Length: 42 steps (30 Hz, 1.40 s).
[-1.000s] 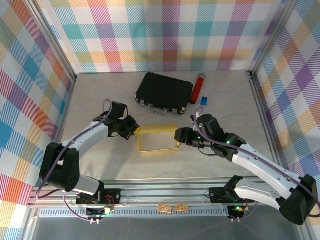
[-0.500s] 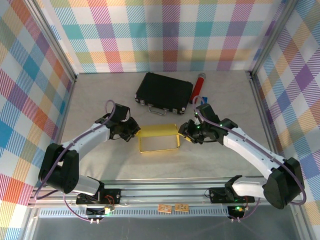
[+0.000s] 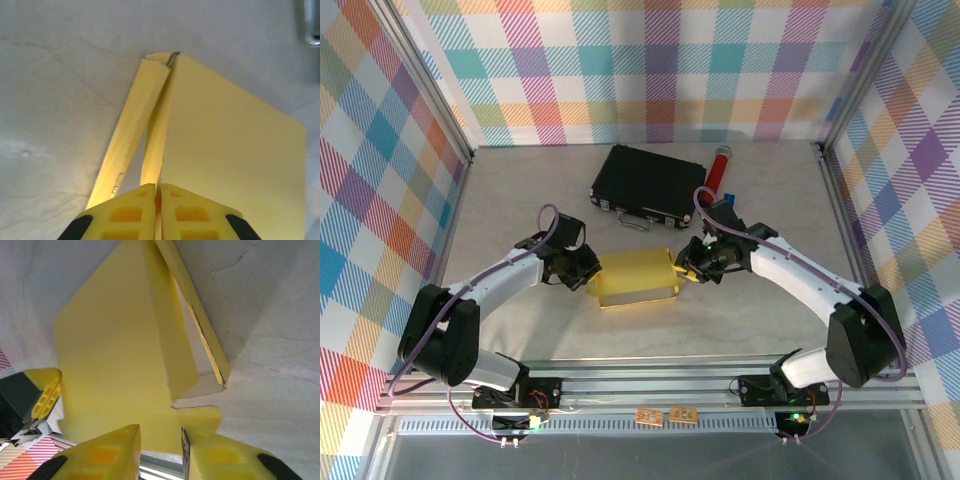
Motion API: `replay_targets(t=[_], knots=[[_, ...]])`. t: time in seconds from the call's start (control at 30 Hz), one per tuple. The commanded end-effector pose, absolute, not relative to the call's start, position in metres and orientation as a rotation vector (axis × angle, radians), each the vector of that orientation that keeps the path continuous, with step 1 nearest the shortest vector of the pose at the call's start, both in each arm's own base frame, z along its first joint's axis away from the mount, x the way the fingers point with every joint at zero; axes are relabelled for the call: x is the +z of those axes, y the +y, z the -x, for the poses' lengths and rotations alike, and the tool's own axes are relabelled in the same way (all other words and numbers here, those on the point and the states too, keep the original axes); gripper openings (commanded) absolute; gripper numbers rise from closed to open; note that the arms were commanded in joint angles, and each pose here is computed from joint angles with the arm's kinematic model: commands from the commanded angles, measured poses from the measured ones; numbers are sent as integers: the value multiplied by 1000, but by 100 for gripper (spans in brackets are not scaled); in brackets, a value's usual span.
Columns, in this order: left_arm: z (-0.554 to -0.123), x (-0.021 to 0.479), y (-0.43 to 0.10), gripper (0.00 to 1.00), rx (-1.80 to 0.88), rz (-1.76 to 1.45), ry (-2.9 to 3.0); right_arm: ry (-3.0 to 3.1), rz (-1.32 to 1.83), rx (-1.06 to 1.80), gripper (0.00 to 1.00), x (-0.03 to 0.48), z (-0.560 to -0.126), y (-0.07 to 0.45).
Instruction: Fold the paper box
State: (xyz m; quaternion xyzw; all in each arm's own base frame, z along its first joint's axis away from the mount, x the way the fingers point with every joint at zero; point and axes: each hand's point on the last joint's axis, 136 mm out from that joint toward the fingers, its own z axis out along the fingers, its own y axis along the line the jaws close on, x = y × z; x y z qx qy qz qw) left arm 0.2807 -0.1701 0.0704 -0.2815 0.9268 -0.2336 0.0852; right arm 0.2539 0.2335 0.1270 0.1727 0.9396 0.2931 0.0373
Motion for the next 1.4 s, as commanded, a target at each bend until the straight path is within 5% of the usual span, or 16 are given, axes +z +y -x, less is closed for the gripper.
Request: replay_targets(t=[0.0,0.23,0.63,1.13,1.37], knots=[[-251,46,-154,11,-513,828,2892,2909,-421,888,29,127,-258,238],[-250,47,-154,21,-481,773,2916,2963,-336,837,26,108,-262,241],[-261,81,-150,56,-428,613,2894,3017,-179,783,36,81,-273,249],[-262,41,-148,48,-393,548,2948,3044,-117,894,45,69,-279,260],[-261,33,-143,37,-353,511,2949,3031,-85,909,51,70,-282,260]])
